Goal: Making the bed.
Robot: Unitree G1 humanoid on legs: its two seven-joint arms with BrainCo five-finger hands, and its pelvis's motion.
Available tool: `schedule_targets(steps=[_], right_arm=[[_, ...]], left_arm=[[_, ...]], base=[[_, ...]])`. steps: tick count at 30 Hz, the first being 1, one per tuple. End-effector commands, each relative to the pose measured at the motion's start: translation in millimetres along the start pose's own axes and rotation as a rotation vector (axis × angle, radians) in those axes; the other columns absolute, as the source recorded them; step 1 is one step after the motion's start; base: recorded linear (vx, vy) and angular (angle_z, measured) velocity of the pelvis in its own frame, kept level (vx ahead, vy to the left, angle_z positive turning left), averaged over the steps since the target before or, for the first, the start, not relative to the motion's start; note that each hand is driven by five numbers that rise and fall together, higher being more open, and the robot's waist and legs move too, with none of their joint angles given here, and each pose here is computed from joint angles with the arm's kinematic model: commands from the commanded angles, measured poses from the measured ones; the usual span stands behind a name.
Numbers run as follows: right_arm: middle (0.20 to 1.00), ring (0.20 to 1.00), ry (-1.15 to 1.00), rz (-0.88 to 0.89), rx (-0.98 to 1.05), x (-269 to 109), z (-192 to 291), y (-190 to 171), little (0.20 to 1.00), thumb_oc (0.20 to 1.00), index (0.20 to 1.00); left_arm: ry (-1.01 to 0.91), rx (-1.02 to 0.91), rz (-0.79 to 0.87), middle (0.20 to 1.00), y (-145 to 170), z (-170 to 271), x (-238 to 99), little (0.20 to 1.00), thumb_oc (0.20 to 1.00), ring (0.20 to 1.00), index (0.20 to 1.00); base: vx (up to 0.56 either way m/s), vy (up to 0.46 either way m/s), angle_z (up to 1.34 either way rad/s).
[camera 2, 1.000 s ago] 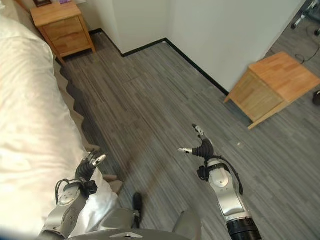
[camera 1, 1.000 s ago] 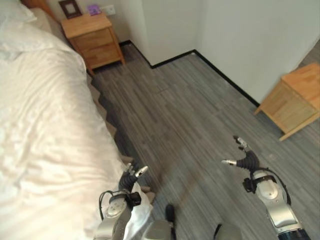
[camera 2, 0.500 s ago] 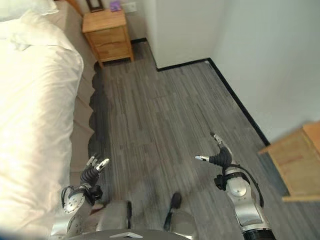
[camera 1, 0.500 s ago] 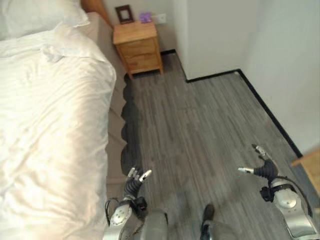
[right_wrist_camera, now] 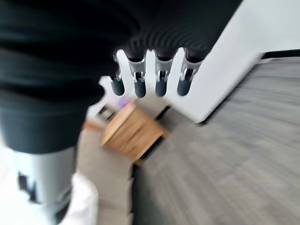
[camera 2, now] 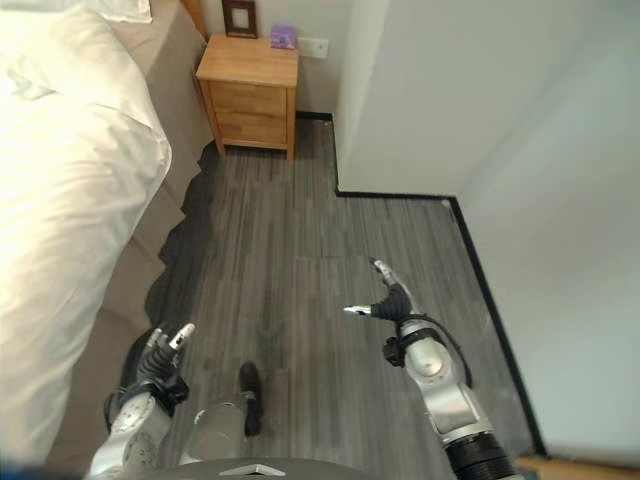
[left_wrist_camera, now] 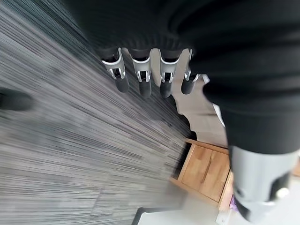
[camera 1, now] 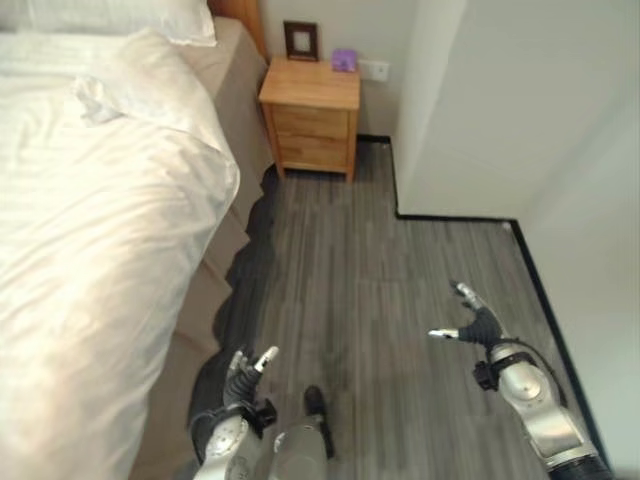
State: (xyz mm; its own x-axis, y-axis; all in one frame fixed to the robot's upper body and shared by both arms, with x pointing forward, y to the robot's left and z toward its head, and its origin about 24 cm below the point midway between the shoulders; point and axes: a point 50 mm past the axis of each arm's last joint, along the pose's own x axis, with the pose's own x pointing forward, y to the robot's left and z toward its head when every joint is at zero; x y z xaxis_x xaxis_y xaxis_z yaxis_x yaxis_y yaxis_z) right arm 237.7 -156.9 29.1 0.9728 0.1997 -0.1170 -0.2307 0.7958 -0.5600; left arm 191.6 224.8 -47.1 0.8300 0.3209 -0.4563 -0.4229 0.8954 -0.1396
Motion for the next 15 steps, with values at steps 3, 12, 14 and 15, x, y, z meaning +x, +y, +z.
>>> schedule_targets(steps=[3, 12, 14, 15], right_arm=[[1.000, 1.000, -0.076, -0.143, -0.101, 7, 13, -41, 1.000, 1.000, 1.000], [1.000, 1.000, -0.036, -0.119, -0.091, 5, 4, -34, 1.000, 1.000, 1.000], [1.000, 1.000, -0.025, -0.098, -0.085, 4, 1, -33, 1.000, 1.000, 1.000], [1.000, 1.000, -0.026, -0.100, -0.085, 5, 1, -35, 1.000, 1.000, 1.000]], left_arm=[[-0.159, 0.039, -0.075, 1.000, -14, 34, -2, 1.000, 1.000, 1.000, 1.000], [-0.172, 0.023, -0.056, 1.000, -15, 34, 3, 1.000, 1.000, 1.000, 1.000], [-0.151, -0.038, -0.052, 1.000, -17, 30, 2, 1.000, 1.000, 1.000, 1.000], [-0.156, -0.080, -0.061, 1.000, -22, 31, 1, 1.000, 1.000, 1.000, 1.000]], base=[[0.47, 0.037, 0.96], [0.69, -0.182, 1.24], [0.44, -0.286, 0.43], [0.38, -0.315, 0.36]])
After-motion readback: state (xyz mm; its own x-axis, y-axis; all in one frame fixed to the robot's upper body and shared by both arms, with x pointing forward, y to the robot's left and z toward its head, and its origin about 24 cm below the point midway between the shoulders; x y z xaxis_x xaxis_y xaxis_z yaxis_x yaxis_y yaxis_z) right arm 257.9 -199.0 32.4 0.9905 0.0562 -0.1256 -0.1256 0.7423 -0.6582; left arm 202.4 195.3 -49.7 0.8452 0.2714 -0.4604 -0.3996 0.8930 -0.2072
